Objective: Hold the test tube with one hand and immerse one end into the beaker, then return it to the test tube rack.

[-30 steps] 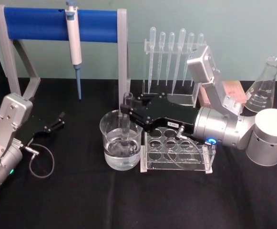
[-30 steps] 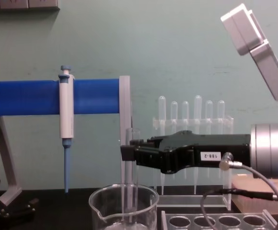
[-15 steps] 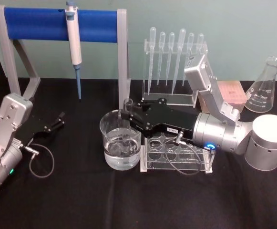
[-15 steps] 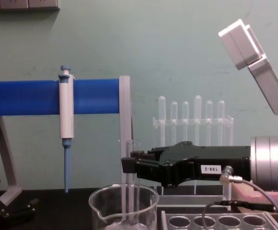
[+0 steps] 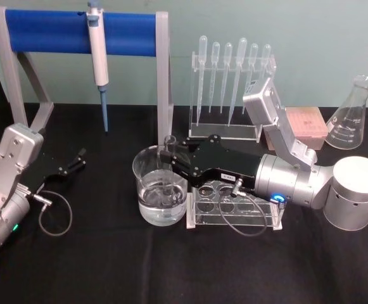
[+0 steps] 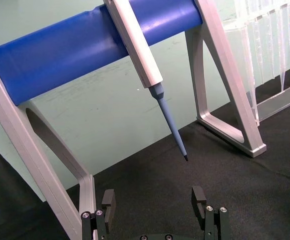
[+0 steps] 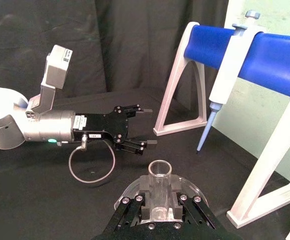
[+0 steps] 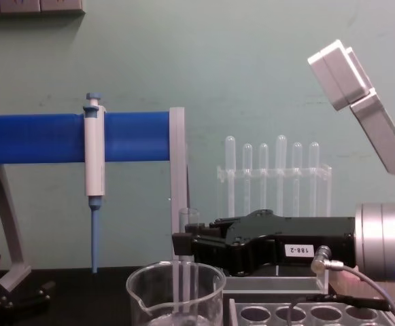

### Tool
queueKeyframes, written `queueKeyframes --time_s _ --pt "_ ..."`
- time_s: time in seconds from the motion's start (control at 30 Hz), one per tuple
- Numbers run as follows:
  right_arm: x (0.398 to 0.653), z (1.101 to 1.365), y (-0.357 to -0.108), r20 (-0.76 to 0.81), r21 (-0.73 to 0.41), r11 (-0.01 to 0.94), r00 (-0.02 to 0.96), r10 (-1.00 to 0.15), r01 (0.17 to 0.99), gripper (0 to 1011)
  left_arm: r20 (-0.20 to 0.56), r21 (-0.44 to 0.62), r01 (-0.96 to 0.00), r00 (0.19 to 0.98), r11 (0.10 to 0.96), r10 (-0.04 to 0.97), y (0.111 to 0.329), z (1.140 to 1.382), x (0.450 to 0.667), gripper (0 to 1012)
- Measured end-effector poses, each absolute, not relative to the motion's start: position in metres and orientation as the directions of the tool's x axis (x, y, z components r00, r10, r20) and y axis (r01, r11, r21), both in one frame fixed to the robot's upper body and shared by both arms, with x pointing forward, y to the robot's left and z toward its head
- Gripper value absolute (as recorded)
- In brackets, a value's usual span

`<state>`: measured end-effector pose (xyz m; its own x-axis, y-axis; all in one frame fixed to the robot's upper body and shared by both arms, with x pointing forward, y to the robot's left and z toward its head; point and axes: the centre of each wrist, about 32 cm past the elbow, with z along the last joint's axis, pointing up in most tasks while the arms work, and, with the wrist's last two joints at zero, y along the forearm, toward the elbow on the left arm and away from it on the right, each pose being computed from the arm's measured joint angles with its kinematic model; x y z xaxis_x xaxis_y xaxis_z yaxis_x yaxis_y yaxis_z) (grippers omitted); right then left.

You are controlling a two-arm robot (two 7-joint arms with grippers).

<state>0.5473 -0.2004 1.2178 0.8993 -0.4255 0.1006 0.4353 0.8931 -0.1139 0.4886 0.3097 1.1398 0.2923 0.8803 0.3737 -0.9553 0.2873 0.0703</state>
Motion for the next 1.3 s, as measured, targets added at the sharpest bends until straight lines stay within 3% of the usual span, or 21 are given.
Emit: queueKeyframes --time_s 1.3 --pt "0.5473 1.2182 -0.2003 0.101 -0.114 0.893 0.900 -0.425 0.435 241 0.374 0.070 -0.955 0.292 0.287 0.880 0.3097 1.1398 0.4886 1000"
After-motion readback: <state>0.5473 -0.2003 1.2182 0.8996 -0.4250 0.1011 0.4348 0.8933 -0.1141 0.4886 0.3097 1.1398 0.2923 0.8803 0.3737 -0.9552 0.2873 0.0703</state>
